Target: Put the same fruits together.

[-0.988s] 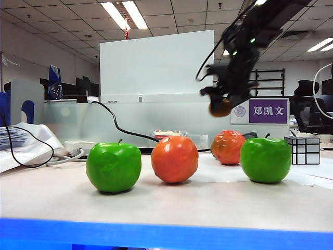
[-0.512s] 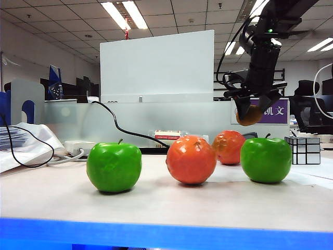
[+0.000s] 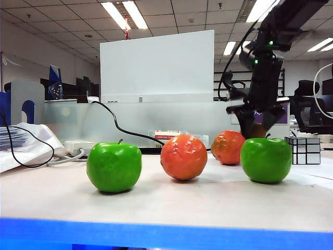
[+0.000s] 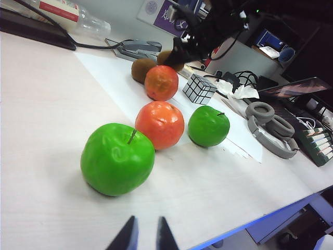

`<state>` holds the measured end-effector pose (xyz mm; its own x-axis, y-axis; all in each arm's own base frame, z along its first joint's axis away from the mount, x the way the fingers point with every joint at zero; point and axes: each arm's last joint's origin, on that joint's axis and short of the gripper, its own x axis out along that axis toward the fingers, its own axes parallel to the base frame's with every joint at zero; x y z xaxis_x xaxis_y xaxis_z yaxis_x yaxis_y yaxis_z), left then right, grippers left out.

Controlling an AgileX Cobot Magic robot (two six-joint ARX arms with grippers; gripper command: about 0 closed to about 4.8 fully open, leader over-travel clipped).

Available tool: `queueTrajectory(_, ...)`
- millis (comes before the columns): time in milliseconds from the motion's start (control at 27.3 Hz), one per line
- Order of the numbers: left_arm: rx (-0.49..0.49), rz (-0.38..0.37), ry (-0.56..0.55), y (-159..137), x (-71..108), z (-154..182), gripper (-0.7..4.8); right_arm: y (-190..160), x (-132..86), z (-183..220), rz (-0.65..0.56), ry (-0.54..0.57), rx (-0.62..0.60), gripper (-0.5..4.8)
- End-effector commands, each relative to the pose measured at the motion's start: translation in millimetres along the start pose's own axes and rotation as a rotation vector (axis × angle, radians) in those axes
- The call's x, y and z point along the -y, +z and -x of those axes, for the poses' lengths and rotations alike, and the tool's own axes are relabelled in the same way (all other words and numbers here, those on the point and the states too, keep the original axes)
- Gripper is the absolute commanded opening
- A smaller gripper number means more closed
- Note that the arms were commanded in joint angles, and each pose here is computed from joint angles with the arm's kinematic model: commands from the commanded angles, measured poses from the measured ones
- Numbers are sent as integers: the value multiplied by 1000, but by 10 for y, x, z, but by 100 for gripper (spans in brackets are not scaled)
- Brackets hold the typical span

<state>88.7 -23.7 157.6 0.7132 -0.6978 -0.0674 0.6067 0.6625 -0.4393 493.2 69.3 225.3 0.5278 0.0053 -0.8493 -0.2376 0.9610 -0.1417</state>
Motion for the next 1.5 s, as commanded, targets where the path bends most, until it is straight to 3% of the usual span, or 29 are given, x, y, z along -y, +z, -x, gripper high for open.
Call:
queueTrajectory(37,7,-10,1,10,4,2,62,-22,-23,-28,0,32,13,-8)
queueTrajectory(805,5,-8,-3,9,5,2,62,-138,-56,-179,2,52,-18,-6)
queueTrajectory(878,4,-8,-6,9,6,2,62,-160,-59,-204,-3,50,-23,43)
queueTrajectory(988,1,-8,-14,8,8,2,62,-178,-65,-219,-2,52,-30,187)
queueTrajectory(1171,-1,-5,-18,8,9,2,62,-174,-64,-211,-2,53,-28,216)
queueTrajectory(1318,-3,-2,-23,7,11,2,62,-152,-58,-163,-3,52,-13,383)
queueTrajectory(1427,-3,-2,-23,7,11,2,62,-110,-45,-85,-4,46,20,392)
queueTrajectory(1501,-3,-2,-23,7,11,2,62,-79,-36,-26,-5,42,45,437)
